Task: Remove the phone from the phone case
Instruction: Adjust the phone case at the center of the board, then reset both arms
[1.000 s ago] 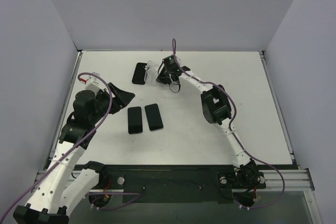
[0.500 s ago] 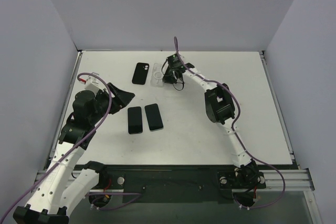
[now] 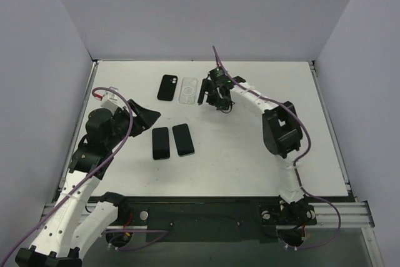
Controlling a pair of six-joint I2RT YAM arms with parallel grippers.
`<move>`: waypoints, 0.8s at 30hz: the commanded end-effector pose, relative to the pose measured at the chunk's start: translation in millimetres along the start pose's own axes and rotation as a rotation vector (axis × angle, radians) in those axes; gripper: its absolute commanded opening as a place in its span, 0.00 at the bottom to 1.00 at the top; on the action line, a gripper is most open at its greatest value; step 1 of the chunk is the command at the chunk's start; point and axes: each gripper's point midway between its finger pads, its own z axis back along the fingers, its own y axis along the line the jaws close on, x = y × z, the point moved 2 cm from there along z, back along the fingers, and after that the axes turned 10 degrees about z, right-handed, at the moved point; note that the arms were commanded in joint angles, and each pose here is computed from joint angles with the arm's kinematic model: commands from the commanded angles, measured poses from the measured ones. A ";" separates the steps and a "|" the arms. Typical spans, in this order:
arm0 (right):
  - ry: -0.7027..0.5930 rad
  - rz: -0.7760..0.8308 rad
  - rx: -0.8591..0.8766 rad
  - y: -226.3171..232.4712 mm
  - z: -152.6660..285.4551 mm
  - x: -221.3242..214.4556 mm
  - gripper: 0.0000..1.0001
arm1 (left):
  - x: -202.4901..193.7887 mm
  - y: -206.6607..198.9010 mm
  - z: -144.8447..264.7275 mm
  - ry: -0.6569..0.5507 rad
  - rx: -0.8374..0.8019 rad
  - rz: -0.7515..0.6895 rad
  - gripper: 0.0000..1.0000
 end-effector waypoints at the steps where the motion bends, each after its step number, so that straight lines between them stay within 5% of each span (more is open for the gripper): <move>1: -0.121 0.094 -0.041 -32.9 107.5 3.5 0.82 | -2.0 -10.6 6.7 0.009 -0.058 -0.041 0.75; 5: -0.161 0.095 -0.123 -86.5 149.8 -65.6 0.84 | -15.4 -9.4 5.9 0.053 -0.072 -0.039 0.76; 12: -0.565 -0.038 -0.158 -147.8 257.8 -112.5 0.85 | -34.5 -20.5 19.3 0.069 -0.122 -0.081 0.76; 24: -1.017 -0.215 -0.138 -213.7 381.1 -161.5 0.86 | 0.0 -47.3 73.4 -0.137 -0.220 -0.127 0.77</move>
